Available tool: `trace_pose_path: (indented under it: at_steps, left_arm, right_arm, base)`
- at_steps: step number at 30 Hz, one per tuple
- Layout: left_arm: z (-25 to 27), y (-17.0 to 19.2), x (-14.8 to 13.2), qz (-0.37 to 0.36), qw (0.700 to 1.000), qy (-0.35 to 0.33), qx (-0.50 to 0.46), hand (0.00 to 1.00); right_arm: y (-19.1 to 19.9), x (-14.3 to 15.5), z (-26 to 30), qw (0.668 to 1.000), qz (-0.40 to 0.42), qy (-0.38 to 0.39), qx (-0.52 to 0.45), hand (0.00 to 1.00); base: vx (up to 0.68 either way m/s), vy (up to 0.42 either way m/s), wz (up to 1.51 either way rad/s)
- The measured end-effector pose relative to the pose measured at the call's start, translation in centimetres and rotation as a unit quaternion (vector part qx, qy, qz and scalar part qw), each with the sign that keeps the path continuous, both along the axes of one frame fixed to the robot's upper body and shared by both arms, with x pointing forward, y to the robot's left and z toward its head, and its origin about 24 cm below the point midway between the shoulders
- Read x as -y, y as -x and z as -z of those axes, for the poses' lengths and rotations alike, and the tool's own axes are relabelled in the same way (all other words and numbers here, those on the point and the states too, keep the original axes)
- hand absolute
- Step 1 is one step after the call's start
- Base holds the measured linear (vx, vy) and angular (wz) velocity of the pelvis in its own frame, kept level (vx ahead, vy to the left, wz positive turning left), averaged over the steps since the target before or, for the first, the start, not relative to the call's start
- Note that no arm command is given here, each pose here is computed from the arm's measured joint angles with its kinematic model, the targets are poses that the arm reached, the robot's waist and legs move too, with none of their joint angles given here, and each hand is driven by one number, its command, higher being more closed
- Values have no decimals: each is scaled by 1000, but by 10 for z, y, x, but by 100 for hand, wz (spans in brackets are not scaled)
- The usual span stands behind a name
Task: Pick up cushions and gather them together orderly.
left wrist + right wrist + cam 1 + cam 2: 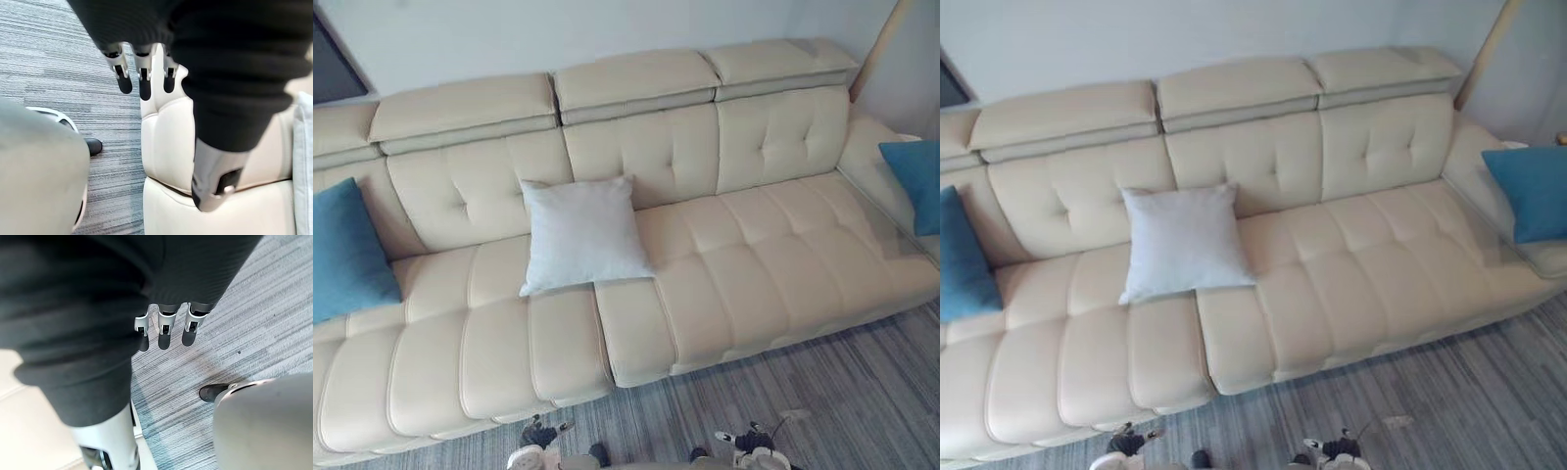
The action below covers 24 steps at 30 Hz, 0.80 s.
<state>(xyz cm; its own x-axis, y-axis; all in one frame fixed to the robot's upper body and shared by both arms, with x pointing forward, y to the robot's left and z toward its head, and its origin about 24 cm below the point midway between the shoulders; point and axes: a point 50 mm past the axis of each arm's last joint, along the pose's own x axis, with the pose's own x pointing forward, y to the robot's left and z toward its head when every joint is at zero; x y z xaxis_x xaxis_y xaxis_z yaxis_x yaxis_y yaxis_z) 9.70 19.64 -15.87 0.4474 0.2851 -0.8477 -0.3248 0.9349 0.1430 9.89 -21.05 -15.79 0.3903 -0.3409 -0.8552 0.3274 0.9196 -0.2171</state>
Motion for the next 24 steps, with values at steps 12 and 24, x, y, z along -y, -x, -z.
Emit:
trace_pose_path:
  at_steps: [12,24]
  left_arm:
    - [-3,-13,-2,11,1000,-4,8,0]
    - [-5,-16,-1,27,1000,-2,17,0]
  right_arm:
    - [-14,-6,-4,1000,2,-10,24,0]
    - [-13,9,-5,1000,10,8,14,0]
  base:
    - [5,-48,-117]
    - [25,-144,-60]
